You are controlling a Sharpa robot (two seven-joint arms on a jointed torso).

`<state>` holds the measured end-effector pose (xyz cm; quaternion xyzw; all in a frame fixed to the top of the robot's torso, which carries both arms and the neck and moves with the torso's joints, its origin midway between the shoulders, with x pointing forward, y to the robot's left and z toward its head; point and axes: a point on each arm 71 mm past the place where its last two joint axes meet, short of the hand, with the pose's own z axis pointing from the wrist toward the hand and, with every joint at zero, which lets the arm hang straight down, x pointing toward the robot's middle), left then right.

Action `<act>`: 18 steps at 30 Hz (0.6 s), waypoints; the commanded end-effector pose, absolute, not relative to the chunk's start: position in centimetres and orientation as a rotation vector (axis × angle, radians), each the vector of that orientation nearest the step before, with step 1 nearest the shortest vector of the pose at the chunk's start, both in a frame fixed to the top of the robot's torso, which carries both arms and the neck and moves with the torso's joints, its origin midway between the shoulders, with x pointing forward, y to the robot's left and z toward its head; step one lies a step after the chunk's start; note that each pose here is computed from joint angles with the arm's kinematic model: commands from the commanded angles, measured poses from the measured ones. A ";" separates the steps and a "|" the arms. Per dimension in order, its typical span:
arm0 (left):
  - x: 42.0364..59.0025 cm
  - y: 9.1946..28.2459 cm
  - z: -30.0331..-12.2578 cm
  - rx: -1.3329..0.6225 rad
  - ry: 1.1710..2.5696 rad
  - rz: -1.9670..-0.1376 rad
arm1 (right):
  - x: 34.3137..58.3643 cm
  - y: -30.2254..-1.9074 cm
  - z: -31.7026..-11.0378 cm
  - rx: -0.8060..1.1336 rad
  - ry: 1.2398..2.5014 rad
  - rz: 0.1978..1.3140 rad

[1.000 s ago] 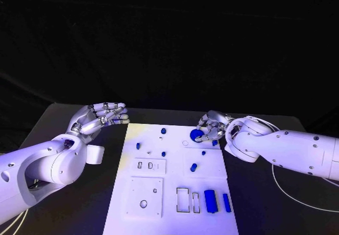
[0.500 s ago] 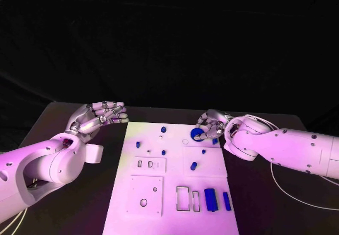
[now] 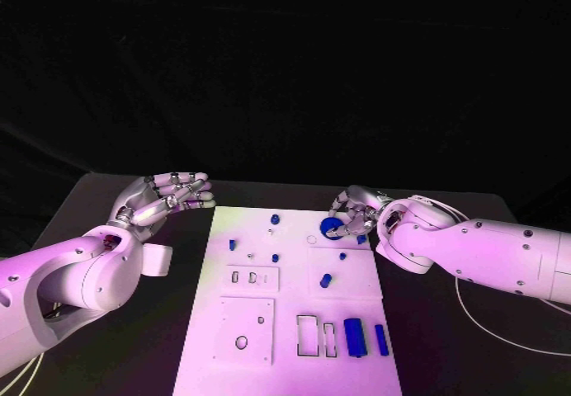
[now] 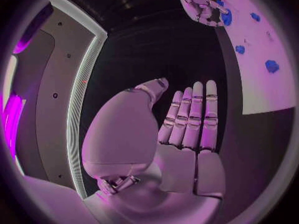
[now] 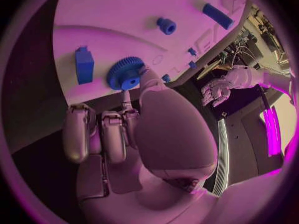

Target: Assemble the parts on the task board

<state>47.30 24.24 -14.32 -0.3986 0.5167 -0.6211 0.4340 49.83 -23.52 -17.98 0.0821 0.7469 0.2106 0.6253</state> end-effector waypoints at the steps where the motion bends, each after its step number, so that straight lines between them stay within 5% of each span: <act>1: 47.3 24.0 -14.2 -0.988 1.291 -1.568 | 49.8 -23.4 -17.6 0.158 1.654 0.487; 18: 47.3 24.1 -14.3 -0.991 1.295 -1.566 | 48.5 -23.6 -17.8 0.126 1.683 0.504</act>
